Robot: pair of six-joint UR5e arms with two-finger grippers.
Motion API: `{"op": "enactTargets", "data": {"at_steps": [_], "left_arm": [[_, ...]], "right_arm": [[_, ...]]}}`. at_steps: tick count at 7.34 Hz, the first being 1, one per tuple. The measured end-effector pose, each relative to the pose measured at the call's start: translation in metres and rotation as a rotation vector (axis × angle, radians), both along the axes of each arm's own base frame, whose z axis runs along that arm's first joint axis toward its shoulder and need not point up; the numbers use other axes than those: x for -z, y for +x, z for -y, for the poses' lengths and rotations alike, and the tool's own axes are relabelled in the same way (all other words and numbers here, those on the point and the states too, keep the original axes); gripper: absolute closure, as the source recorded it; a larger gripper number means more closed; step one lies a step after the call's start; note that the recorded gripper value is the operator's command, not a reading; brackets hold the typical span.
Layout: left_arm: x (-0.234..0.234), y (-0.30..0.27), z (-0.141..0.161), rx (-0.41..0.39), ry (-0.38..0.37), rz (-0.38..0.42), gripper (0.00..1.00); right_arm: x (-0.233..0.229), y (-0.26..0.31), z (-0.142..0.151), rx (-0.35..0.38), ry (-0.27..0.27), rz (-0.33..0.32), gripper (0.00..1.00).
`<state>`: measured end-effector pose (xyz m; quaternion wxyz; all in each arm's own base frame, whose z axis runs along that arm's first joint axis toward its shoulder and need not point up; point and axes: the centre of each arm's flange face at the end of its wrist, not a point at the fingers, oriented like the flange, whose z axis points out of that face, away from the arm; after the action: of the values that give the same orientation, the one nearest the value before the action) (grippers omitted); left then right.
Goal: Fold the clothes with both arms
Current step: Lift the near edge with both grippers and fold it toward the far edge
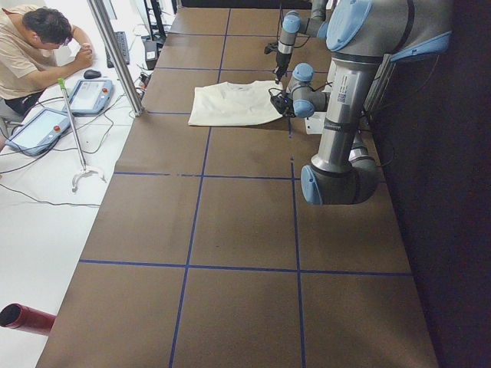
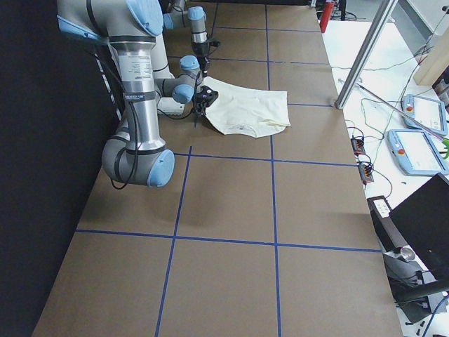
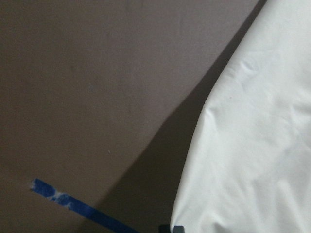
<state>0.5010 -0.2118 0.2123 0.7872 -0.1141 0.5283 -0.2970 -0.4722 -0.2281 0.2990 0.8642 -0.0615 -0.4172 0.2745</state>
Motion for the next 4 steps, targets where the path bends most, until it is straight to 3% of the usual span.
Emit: {"op": "enactTargets", "data": {"at_steps": [2,3,4], "left_arm": [[0.029,-0.023,-0.022,-0.007,-0.044,-0.051,1.00],[0.041,-0.029,-0.011,0.014,-0.035,-0.058,1.00],[0.050,-0.031,0.023,0.060,0.013,-0.042,1.00]], "right_arm": [[0.014,0.019,-0.018,0.026,0.001,0.038,1.00],[0.022,0.037,-0.006,-0.006,0.002,0.048,1.00],[0.031,0.047,0.021,-0.063,0.002,0.040,1.00]]}}
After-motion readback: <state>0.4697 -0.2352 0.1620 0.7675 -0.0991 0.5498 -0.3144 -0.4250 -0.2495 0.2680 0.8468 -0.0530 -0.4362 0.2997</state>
